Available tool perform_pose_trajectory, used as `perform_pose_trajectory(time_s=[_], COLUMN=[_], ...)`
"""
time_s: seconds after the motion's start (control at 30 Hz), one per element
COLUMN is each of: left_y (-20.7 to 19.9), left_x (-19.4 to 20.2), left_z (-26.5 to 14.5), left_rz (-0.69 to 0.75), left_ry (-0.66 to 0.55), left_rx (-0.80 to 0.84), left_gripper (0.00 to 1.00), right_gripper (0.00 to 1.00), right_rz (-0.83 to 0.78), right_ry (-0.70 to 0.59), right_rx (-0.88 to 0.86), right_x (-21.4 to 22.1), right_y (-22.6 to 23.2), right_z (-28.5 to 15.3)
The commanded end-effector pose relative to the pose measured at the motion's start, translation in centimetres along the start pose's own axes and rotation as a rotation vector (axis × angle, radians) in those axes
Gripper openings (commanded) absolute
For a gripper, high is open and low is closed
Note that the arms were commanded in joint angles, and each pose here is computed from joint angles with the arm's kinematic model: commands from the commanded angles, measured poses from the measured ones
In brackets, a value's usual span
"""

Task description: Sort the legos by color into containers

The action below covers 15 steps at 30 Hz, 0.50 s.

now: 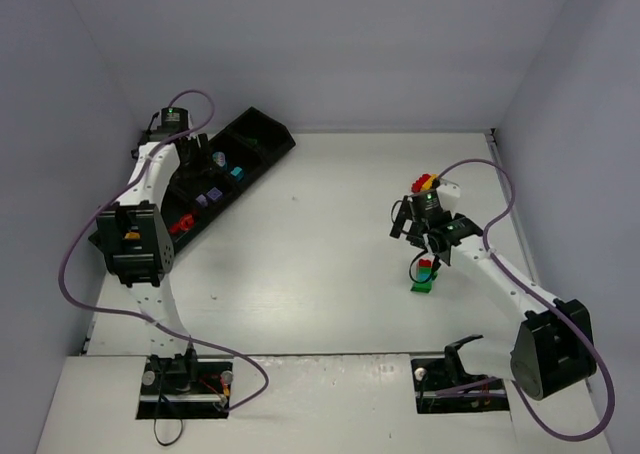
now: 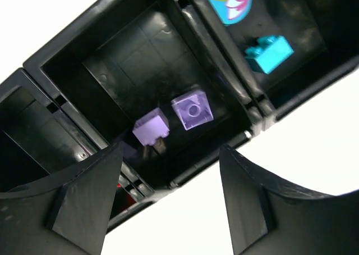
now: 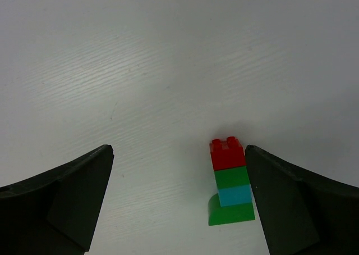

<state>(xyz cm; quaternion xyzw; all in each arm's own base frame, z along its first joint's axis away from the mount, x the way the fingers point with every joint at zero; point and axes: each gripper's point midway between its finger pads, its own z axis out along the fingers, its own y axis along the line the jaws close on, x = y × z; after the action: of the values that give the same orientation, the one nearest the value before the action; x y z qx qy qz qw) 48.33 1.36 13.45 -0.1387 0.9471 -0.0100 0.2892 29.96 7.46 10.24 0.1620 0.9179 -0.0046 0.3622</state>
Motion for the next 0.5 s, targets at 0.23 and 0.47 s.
perform_pose_trajectory(time_s=[0.23, 0.47], left_y=[-8.9, -14.3], left_x=[-0.3, 5.5], left_z=[-14.8, -19.6], left_rz=[0.039, 0.161], left_ry=[-0.223, -0.182], left_rx=[0.348, 0.538], left_gripper=[0.64, 0.65], right_gripper=[1.0, 0.97], right_rz=[0.182, 0.283], right_ry=[0.124, 0.181], right_rx=[0.102, 0.184], right_x=[3.5, 7.2], right_y=[-2.0, -4.0], right_z=[0.8, 1.2])
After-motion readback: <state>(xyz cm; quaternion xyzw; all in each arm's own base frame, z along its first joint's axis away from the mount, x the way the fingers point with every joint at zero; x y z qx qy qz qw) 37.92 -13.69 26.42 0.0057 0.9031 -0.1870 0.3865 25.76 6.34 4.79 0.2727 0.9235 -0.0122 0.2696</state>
